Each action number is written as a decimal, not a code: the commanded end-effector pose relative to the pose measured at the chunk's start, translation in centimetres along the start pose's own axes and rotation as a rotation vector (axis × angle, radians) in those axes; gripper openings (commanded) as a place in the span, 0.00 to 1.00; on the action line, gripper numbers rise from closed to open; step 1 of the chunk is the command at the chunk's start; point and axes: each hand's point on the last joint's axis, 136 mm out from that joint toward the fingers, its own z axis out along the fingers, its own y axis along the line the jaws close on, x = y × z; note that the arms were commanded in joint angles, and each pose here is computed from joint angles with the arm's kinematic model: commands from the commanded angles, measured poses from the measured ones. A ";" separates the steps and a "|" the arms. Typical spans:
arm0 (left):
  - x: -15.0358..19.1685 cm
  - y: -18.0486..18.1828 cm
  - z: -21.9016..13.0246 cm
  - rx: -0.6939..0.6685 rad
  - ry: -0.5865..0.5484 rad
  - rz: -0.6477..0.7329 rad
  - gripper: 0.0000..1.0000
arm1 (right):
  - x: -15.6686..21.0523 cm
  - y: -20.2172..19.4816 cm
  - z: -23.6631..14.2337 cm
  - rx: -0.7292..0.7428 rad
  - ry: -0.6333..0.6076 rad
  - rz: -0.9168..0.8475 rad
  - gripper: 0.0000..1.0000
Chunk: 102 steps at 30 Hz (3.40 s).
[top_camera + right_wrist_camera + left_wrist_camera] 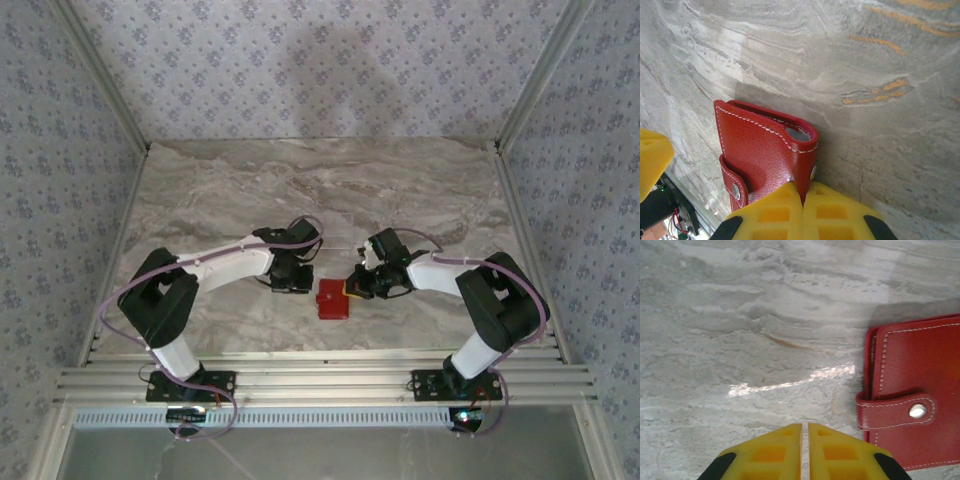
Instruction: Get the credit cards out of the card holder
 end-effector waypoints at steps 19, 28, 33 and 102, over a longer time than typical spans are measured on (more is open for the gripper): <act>-0.2 0.2 -0.2 0.131 0.000 -0.063 0.30 | 0.9 -1.1 -1.5 0.122 0.020 0.000 0.19; -0.3 -4.3 -0.3 0.093 0.015 0.059 0.34 | 0.7 -0.4 -1.4 0.097 0.010 0.002 0.05; 0.2 -6.8 0.6 0.098 0.039 0.115 0.36 | 0.5 0.2 -1.4 0.055 -0.002 0.014 0.00; 0.5 -1.7 1.5 0.232 0.049 -0.045 0.03 | -0.2 -1.1 -3.2 0.279 -0.027 -0.030 0.38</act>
